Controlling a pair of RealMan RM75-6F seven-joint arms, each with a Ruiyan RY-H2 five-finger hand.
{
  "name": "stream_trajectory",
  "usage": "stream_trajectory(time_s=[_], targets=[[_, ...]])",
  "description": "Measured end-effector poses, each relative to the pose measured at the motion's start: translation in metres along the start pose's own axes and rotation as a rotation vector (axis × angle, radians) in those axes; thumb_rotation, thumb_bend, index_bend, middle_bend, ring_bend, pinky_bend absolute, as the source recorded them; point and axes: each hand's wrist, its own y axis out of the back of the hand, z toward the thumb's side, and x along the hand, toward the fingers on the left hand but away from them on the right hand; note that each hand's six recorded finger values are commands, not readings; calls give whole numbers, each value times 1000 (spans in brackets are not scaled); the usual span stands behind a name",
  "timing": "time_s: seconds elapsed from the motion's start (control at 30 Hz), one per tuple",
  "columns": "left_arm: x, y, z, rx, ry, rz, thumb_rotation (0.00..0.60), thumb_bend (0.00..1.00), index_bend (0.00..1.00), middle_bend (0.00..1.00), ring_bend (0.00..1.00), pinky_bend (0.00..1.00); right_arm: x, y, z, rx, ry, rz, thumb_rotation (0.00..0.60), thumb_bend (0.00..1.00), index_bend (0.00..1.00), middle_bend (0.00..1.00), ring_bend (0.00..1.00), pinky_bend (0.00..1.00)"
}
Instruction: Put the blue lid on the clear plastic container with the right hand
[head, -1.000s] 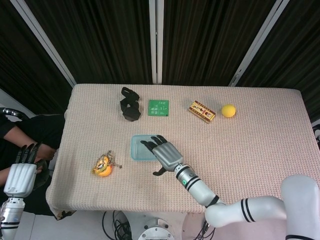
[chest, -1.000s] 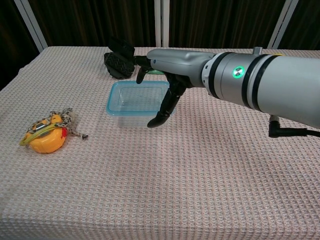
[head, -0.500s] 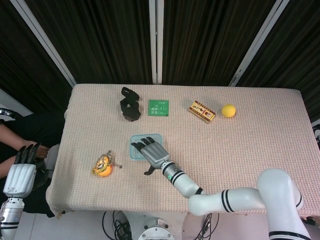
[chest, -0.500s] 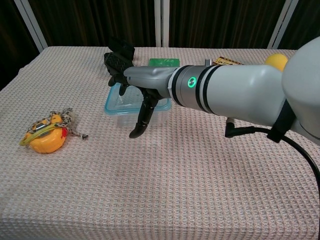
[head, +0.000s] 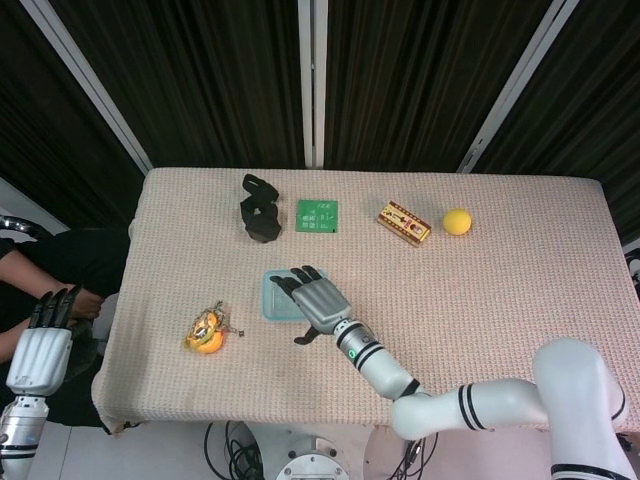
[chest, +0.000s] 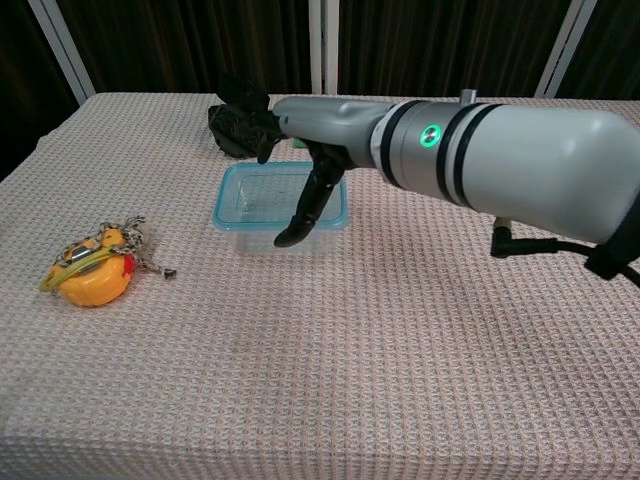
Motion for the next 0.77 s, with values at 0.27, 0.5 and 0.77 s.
stream_trajectory(time_s=[0.27,0.5,0.77], targets=[[4,7,-2,-4,7,51,600,0,84,19,0,0,74,45,-92,17,-125,-242,600,14,16,184,0,0],[10,13,3,7,0,66,600,0,84,20,0,0,178,49,-175,20,-285,-389,600,15,0,111,0,0],[12,13,15,6,-6,58,600,0,84,19,0,0,280,39,-223,4,-401,-495,600,19,0,87,0,0]])
